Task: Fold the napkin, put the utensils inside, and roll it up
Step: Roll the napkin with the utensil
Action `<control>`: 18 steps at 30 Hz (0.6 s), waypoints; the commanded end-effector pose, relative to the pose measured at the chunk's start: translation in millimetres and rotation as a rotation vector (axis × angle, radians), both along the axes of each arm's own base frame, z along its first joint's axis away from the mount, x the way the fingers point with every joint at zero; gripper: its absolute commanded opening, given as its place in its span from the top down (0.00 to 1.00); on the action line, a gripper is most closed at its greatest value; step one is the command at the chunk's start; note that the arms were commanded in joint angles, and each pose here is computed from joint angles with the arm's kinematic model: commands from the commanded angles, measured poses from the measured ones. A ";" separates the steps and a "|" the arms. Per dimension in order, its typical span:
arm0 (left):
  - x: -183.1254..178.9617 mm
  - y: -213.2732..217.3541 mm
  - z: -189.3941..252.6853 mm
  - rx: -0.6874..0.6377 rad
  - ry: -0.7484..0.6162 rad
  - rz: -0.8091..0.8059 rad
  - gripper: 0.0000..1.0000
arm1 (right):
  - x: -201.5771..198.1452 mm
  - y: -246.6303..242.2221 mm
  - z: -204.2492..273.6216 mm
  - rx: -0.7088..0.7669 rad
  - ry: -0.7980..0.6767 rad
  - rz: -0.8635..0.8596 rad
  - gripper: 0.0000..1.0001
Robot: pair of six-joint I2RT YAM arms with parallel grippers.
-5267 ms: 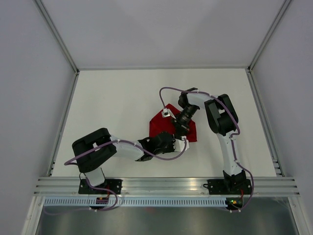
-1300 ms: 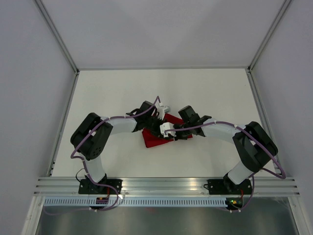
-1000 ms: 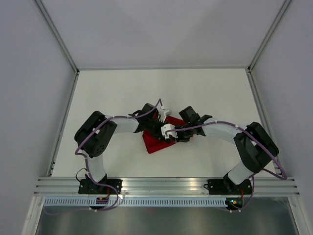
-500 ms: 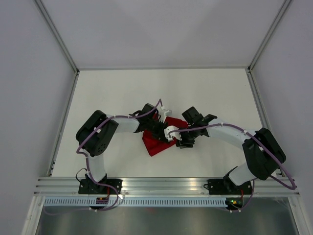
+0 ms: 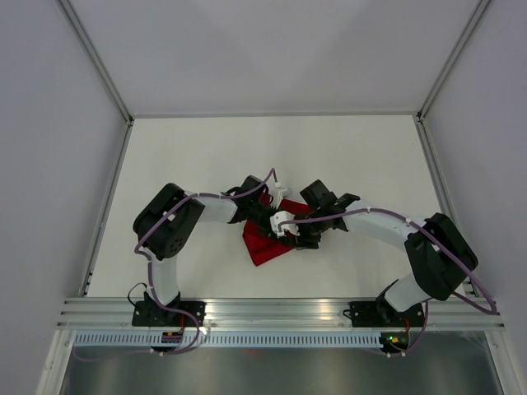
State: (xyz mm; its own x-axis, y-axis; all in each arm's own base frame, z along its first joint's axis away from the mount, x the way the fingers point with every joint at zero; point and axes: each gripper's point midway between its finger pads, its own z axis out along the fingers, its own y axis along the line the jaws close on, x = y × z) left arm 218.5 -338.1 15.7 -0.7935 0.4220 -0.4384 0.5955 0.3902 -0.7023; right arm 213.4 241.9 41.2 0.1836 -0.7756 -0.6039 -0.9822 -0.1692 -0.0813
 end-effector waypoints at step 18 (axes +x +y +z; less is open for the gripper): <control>-26.7 23.9 -44.0 0.162 0.072 -0.028 0.98 | 3.4 11.1 -16.0 -0.012 0.018 0.002 0.49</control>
